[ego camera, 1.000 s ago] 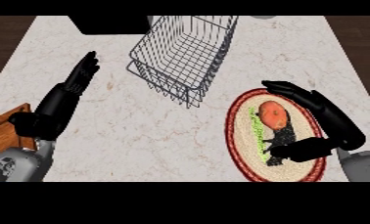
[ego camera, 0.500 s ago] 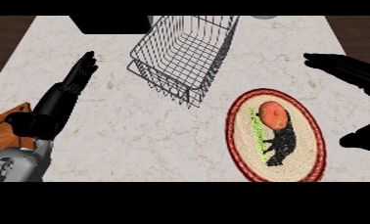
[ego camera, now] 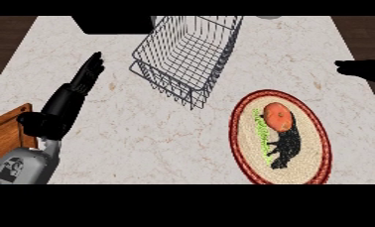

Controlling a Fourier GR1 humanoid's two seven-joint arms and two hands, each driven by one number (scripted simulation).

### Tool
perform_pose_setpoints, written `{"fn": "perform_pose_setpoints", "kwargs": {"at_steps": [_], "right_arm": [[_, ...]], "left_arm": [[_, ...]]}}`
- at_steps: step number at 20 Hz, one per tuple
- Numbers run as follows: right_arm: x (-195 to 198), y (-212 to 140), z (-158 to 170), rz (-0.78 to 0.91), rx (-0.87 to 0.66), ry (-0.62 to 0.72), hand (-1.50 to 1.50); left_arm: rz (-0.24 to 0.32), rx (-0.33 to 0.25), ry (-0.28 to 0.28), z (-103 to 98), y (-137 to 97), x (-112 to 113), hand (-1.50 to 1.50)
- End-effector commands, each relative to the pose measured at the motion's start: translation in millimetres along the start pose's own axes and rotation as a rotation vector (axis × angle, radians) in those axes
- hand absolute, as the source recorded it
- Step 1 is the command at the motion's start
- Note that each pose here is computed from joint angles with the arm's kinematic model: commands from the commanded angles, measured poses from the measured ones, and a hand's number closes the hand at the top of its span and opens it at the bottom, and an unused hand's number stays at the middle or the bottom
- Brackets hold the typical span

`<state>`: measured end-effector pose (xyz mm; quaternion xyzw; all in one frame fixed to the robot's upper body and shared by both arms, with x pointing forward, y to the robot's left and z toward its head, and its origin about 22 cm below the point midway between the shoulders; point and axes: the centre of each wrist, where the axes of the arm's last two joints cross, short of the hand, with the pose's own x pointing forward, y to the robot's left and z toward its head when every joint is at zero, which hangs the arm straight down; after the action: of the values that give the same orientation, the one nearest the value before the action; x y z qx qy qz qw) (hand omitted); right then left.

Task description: Pick the squash from the placemat and place it in the basket

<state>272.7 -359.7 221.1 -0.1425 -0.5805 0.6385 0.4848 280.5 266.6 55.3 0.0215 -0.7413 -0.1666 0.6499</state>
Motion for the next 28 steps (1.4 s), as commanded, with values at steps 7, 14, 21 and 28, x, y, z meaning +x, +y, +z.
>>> {"fn": "perform_pose_setpoints", "kwargs": {"at_steps": [7,14,21,28], "right_arm": [[-28.7,27.1,-10.5,-0.04,-0.026,0.011,-1.5],[-59.8,64.6,-35.7,-0.131,-0.056,-0.004,-1.5],[-70.0,110.6,-56.4,-0.13,-0.114,-0.032,-1.5],[-85.5,134.6,-91.8,-0.104,-0.138,-0.024,-1.5]], "left_arm": [[-0.01,0.0,-0.01,-0.2,4.2,5.7,0.0],[-0.023,-0.005,-0.007,8.4,1.4,-4.5,0.0],[-0.001,-0.015,-0.013,-1.4,-3.3,23.7,0.0],[0.008,-0.005,-0.013,2.6,-6.0,5.4,0.0]]}}
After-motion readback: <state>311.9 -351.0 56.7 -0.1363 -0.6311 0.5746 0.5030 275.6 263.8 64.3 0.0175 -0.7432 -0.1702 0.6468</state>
